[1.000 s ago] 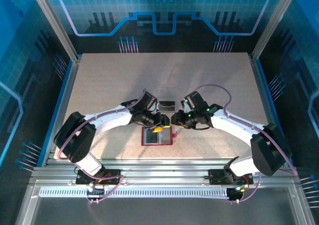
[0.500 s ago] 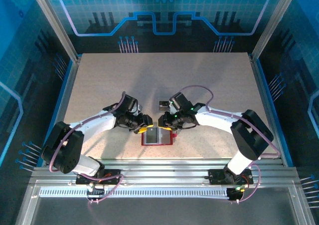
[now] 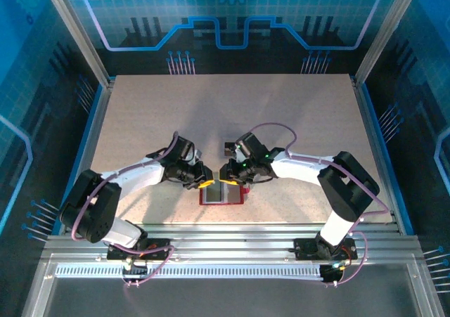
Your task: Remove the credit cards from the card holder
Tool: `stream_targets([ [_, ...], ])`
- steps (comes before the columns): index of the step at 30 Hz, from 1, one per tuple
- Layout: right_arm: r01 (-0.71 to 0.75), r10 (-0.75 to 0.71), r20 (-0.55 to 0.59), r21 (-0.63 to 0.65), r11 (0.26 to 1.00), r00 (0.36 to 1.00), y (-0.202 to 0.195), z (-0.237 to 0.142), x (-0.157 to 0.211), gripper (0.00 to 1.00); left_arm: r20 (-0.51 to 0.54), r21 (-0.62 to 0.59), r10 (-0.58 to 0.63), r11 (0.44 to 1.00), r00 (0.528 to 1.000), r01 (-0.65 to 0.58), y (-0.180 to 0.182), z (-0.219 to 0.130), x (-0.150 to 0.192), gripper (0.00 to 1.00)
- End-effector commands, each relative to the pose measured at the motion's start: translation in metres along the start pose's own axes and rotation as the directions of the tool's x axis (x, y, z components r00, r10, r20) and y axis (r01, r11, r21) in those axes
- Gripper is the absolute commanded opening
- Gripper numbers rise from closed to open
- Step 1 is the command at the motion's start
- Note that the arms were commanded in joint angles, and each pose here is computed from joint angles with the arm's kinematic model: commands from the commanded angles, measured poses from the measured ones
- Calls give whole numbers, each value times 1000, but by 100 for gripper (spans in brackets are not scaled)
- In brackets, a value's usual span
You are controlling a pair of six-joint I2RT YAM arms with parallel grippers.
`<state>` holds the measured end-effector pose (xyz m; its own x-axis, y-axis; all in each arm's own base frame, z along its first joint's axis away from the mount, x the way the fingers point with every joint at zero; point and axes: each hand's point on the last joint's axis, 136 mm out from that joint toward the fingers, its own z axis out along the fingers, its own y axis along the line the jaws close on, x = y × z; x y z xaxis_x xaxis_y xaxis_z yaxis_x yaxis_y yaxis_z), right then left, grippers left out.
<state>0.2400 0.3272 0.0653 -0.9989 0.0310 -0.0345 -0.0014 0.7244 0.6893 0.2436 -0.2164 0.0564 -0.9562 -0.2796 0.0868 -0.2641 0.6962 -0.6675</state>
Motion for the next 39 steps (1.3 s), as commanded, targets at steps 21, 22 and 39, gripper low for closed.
stream_targets([
  [21,-45,43,-60,-29,999,997,-7,28,13,29,-67,-86,-15,996,998,9,34,15,12,12],
  [22,-45,43,-63,-30,999,997,-7,29,13,29,-67,-87,-16,996,998,10,34,14,12,12],
  [39,-54,51,-85,-34,998,995,-9,39,19,26,-69,-86,-14,996,998,8,31,14,10,11],
])
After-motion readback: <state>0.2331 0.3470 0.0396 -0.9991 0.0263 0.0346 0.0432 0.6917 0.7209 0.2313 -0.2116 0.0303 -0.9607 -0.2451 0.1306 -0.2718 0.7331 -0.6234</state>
